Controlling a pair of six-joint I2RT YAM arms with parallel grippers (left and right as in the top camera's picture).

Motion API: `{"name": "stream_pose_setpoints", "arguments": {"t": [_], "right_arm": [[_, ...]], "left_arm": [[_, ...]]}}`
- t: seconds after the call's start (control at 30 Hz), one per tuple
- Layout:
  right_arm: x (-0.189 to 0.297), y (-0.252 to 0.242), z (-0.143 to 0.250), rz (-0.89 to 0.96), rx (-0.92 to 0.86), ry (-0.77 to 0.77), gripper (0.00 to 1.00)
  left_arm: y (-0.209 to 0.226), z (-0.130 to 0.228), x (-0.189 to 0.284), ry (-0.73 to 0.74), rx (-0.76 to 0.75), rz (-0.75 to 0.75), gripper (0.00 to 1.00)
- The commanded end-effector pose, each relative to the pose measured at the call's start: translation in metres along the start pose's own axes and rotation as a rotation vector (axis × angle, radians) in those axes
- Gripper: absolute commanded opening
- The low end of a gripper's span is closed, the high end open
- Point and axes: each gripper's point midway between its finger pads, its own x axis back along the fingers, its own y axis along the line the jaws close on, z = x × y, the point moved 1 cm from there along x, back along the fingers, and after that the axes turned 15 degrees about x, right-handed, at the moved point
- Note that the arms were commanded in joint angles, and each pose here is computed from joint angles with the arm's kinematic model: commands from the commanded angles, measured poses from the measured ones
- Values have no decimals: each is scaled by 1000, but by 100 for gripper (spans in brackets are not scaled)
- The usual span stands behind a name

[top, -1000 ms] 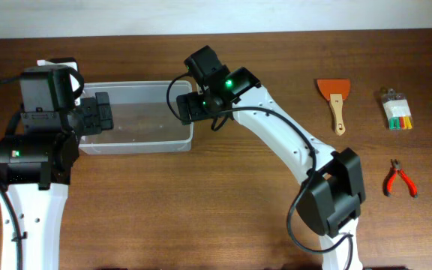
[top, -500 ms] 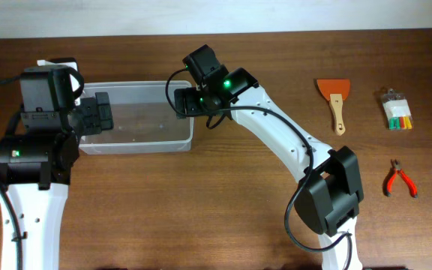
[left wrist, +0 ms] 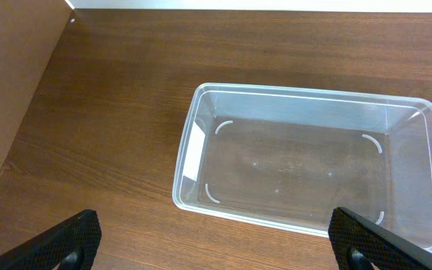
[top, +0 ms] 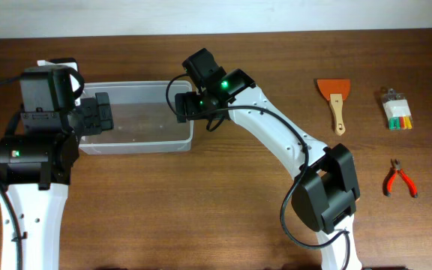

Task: Pack container
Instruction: 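Lower the right gripper onto the container's right wall and grip it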

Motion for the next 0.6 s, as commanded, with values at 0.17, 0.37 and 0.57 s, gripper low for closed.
{"name": "stream_pose_setpoints", "arguments": {"t": [0.17,0.37,0.57], "right_arm": [[-1,-2,2,51,15,4,99],[-11,-7,6,72,15,23,99],[-27,-7,17,61,13,73,99]], "left_arm": [[2,-8,6,-28,16,-10,99],[2,-8,6,-28,16,-10,99],[3,-7,6,-23,15,-12,99]]}}
